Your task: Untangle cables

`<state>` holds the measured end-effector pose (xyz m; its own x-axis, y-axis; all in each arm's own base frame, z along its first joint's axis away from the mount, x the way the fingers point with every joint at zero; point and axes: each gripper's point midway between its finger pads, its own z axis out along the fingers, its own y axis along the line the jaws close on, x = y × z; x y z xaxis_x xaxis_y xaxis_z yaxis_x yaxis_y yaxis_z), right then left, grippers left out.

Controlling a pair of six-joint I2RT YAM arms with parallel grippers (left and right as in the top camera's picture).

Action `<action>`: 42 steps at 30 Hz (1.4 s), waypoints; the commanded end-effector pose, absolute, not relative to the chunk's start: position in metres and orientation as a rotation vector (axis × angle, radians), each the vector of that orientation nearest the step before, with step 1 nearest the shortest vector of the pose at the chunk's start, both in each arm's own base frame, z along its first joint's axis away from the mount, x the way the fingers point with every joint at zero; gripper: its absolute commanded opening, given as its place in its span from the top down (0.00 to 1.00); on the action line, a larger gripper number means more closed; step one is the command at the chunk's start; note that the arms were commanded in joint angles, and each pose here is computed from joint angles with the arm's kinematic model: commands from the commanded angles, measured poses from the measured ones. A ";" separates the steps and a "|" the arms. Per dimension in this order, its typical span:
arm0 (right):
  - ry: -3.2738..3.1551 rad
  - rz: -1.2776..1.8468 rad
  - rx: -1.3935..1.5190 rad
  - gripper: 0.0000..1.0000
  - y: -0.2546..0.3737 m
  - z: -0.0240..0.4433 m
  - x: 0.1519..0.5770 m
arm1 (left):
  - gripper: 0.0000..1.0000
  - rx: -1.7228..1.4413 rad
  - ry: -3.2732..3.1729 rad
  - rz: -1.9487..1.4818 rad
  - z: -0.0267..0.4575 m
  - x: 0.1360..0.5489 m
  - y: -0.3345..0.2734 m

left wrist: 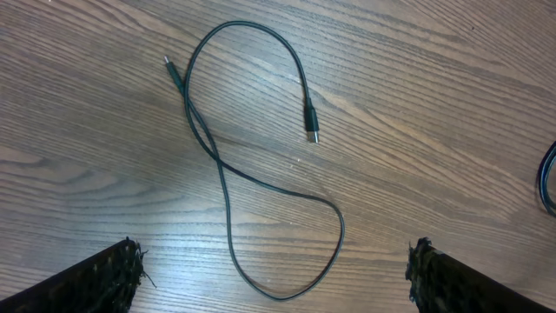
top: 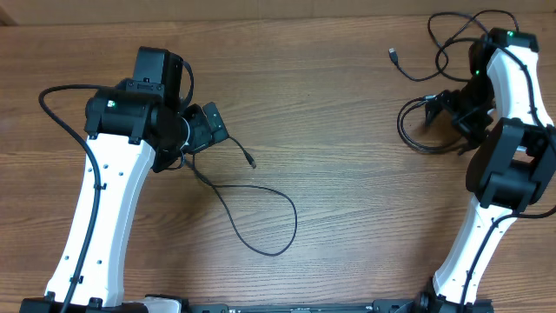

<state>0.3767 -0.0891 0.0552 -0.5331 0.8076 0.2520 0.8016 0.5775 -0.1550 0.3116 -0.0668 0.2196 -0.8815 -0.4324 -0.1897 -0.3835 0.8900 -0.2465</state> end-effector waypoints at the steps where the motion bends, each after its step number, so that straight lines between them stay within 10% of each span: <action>1: -2.538 0.037 -1.345 0.00 -0.092 0.059 0.376 | 0.00 -0.627 2.811 -0.293 0.221 0.313 -0.068; 24: -2.560 -0.033 -1.314 0.15 -0.078 0.014 0.377 | 0.00 -0.627 2.810 -0.294 0.221 0.313 -0.068; 33: -2.643 -0.110 -1.300 0.44 -0.063 0.008 0.400 | 0.00 -0.626 2.811 -0.293 0.221 0.313 -0.068; 42: -2.708 -0.133 -1.307 0.45 -0.062 0.006 0.416 | 0.01 -0.626 2.810 -0.294 0.221 0.313 -0.068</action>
